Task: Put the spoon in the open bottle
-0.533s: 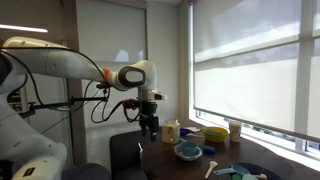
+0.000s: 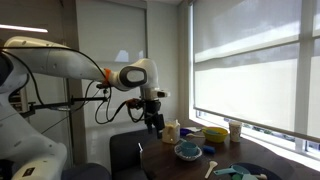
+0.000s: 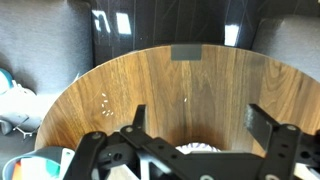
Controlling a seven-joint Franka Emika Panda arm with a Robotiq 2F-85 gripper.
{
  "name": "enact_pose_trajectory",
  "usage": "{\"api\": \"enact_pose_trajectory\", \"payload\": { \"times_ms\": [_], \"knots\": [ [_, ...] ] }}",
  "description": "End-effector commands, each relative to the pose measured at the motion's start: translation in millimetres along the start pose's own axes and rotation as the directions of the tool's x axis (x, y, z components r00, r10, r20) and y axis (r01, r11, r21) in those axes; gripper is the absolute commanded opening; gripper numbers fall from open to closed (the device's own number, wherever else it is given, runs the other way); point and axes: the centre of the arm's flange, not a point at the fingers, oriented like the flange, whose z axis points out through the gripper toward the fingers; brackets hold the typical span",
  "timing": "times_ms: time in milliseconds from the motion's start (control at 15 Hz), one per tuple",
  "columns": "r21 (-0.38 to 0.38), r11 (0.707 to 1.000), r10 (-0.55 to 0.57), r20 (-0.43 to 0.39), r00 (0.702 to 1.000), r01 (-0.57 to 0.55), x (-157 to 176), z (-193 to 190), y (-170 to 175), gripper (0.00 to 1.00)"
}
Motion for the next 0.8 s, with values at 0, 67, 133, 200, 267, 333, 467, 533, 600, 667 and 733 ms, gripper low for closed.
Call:
{"api": "enact_pose_trajectory", "payload": {
  "times_ms": [0,67,133,200,267,333,467,533,600,667,733],
  "knots": [
    [-0.011,0.999,0.035,-0.041,0.999,-0.036,43.0,-2.5,28.0,1.0],
    [-0.012,0.999,0.041,-0.036,0.998,-0.042,51.9,-1.9,37.0,1.0],
    [-0.006,0.999,0.038,-0.006,0.999,-0.038,61.1,-0.6,46.6,1.0],
    [0.009,1.0,0.009,0.065,0.998,-0.009,70.3,1.6,57.5,1.0],
    [0.016,1.0,-0.019,0.126,0.992,0.017,76.3,4.3,66.6,1.0],
    [0.027,0.998,-0.051,0.166,0.985,0.048,82.9,7.0,76.6,1.0],
    [0.022,0.995,-0.104,0.255,0.961,0.101,94.1,10.6,91.2,1.0],
    [0.011,0.991,-0.133,0.29,0.948,0.136,98.9,11.7,96.1,1.0],
    [0.009,0.985,-0.164,0.324,0.931,0.171,102.7,13.2,99.7,1.0],
    [0.013,0.98,-0.187,0.367,0.911,0.196,106.1,12.2,99.9,1.0],
    [0.027,0.991,-0.134,0.297,0.945,0.132,80.7,24.5,90.9,1.0]
  ]
}}
